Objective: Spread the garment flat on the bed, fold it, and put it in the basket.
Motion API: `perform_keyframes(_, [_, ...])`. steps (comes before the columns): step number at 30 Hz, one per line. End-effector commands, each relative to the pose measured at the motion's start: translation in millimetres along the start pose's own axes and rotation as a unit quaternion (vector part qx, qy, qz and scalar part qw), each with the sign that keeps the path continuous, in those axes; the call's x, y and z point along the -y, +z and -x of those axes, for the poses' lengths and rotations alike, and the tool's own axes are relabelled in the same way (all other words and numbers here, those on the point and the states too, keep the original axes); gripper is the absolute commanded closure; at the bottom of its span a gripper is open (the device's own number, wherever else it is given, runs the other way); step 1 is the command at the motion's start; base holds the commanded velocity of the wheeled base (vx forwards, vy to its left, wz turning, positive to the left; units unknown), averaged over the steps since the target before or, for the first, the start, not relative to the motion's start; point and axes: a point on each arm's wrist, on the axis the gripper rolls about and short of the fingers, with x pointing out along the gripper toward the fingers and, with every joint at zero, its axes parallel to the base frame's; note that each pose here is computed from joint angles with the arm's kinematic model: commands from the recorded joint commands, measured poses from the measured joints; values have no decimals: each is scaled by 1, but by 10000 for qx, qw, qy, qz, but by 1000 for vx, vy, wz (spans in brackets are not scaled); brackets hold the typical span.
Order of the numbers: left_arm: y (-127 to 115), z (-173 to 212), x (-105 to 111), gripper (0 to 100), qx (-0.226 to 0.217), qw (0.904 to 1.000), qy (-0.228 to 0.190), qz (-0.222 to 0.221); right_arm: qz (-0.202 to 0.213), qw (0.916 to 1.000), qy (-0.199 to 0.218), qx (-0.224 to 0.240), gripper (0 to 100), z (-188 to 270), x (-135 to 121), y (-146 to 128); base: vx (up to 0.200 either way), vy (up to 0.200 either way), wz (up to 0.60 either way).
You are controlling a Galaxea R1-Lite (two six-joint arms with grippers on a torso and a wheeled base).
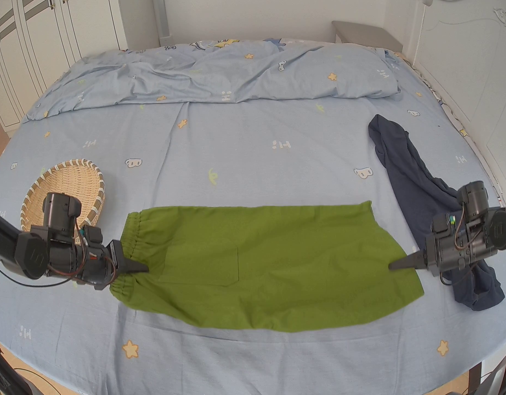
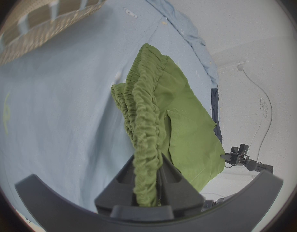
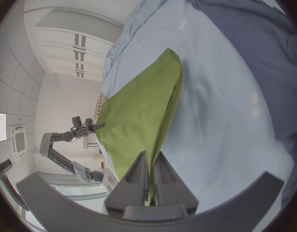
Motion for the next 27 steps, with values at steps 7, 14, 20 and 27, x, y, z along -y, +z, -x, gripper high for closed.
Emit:
perform_keyframes(7, [-88,41,-18,100,-415,9988,236,97,-186,9984,-53,-527,100,1,10,-84,0,0,0])
perform_keyframes(14, [-108,40,-26,100,-259,9996,98,-75,-200,9982,-28,-570,100,-2,15,-109,0,0,0])
perform_keyframes(20, [-105,35,-28,100,-157,9998,41,-147,-172,9981,-10,-587,0,-3,15,-112,0,0,0])
perform_keyframes(27, [-105,38,-30,100,-62,9998,113,-171,-24,9999,-92,-137,0,4,21,-106,0,0,0])
